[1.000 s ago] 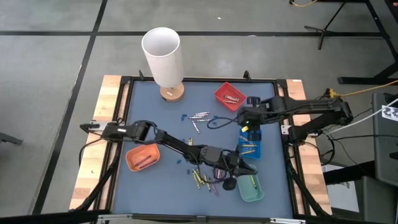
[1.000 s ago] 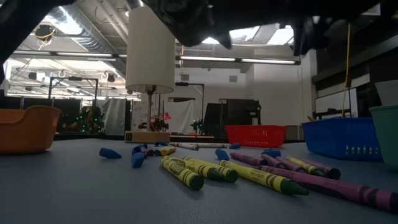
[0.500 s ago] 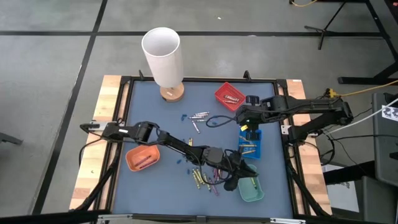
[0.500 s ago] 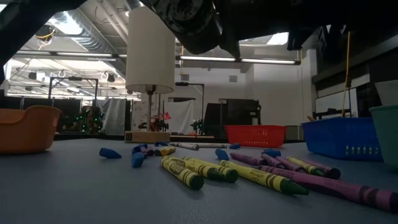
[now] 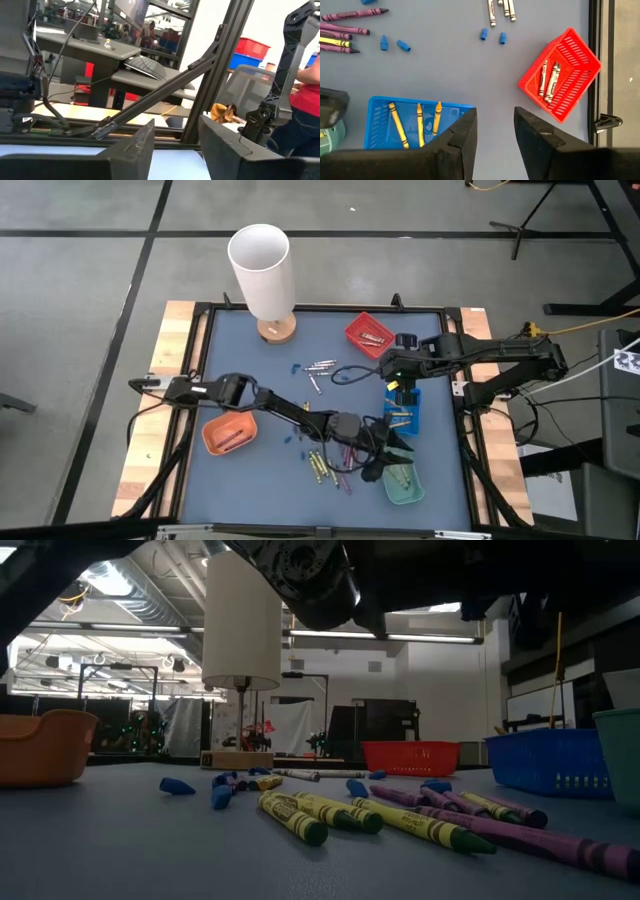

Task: Sort crayons
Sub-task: Put the grey crayon into the red bin

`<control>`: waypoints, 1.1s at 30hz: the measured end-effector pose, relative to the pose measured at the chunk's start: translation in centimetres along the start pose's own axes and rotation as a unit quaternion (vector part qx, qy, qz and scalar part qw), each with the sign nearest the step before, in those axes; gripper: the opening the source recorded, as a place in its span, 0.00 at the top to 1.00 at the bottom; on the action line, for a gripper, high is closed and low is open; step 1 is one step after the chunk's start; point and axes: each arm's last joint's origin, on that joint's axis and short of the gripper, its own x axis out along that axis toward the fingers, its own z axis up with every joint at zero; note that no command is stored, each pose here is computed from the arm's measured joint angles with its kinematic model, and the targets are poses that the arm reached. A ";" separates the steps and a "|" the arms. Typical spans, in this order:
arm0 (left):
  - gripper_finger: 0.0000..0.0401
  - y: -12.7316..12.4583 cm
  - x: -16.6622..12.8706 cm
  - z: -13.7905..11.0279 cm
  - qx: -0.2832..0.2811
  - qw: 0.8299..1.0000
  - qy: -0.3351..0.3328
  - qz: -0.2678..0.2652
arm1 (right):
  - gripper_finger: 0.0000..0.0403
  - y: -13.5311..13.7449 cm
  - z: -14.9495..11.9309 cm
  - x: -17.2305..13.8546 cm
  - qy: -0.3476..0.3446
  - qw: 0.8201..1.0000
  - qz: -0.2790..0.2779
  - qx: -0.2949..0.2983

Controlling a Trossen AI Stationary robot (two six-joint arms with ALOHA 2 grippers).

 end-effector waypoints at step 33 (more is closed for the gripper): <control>0.75 9.8 -11.3 9.1 0.100 0.828 0.534 0.140 | 0.69 0.0 -0.4 0.0 0.022 1.000 0.000 -0.006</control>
